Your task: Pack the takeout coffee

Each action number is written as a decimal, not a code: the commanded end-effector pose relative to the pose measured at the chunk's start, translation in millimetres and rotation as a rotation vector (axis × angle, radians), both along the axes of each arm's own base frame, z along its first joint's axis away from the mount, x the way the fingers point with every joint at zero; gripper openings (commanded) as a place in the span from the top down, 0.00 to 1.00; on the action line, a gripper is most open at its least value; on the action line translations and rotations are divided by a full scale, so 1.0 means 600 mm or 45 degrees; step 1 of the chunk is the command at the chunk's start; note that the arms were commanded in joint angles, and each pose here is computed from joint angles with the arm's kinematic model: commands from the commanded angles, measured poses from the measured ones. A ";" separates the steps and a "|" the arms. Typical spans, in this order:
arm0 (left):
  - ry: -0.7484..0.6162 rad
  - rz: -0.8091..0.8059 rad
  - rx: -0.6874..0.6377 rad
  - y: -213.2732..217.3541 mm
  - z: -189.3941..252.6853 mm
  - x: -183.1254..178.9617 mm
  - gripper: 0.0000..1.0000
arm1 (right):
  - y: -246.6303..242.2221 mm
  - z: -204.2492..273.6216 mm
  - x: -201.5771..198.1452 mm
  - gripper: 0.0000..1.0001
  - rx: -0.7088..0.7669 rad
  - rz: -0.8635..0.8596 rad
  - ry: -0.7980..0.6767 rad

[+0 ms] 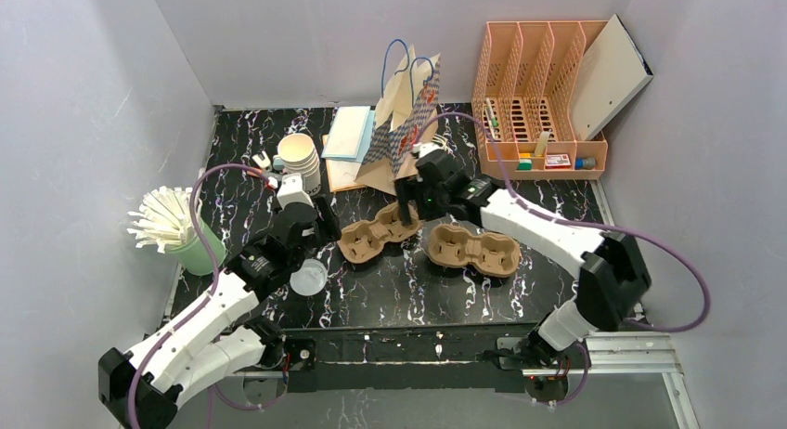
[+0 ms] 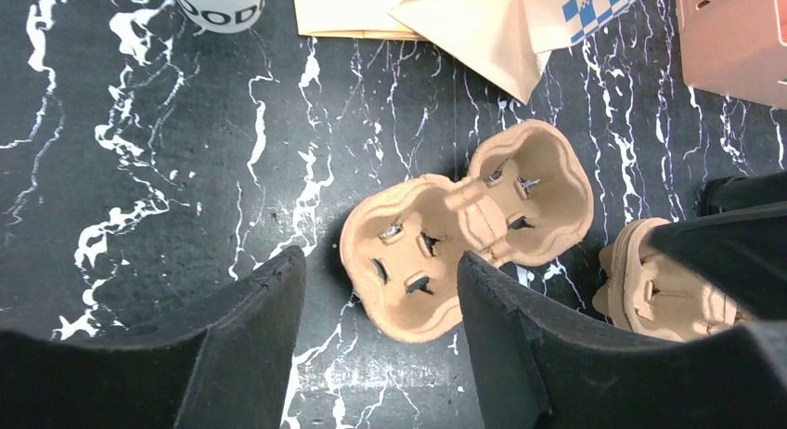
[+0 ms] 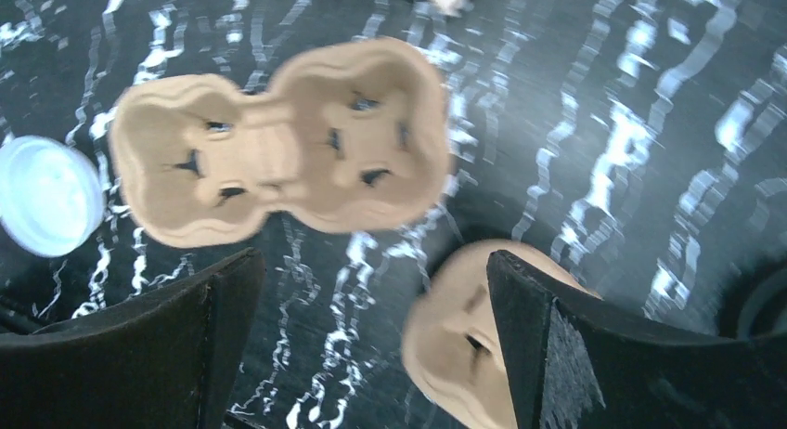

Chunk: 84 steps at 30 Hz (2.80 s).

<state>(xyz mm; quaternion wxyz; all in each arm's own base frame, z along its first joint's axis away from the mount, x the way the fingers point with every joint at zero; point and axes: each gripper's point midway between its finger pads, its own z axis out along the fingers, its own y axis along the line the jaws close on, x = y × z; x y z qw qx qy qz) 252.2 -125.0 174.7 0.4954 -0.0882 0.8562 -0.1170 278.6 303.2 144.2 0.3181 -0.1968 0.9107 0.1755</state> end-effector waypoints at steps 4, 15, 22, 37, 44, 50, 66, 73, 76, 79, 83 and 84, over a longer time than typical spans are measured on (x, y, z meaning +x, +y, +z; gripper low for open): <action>0.016 -0.050 -0.045 -0.027 -0.016 0.011 0.32 | -0.195 -0.021 -0.025 0.02 -0.063 -0.533 0.125; 0.095 0.029 -0.103 -0.030 -0.057 0.012 0.07 | -0.266 -0.066 -0.062 0.03 0.015 -0.850 0.171; 0.192 0.060 -0.109 -0.035 -0.090 0.007 0.02 | -0.255 -0.104 -0.069 0.19 -0.019 -0.845 0.268; 0.175 0.071 -0.118 -0.030 -0.095 0.004 0.03 | -0.261 -0.153 -0.076 0.28 -0.128 -0.854 0.343; 0.170 0.061 -0.113 -0.029 -0.094 0.004 0.03 | -0.256 -0.117 -0.065 0.49 -0.096 -0.851 0.306; 0.153 0.047 -0.117 -0.032 -0.085 0.005 0.04 | -0.278 -0.011 -0.036 0.53 -0.011 -0.909 0.092; 0.151 0.013 -0.173 -0.048 -0.084 0.008 0.04 | -0.605 0.029 0.049 0.59 0.229 -1.939 -0.141; 0.196 0.038 -0.195 -0.056 -0.099 0.010 0.06 | -0.684 -0.052 0.046 0.44 0.358 -2.261 0.039; 0.220 0.065 -0.188 -0.053 -0.107 0.011 0.07 | -0.698 -0.067 0.041 0.06 0.327 -2.312 0.083; 0.241 0.079 -0.177 -0.051 -0.115 0.009 0.07 | -0.704 -0.059 0.036 0.02 0.304 -2.300 0.078; 0.251 0.105 -0.169 -0.046 -0.120 0.009 0.09 | -0.688 -0.007 0.048 0.02 0.311 -2.079 -0.009; 0.251 0.118 -0.151 -0.041 -0.121 0.009 0.10 | -0.670 0.010 0.055 0.02 0.333 -1.959 -0.024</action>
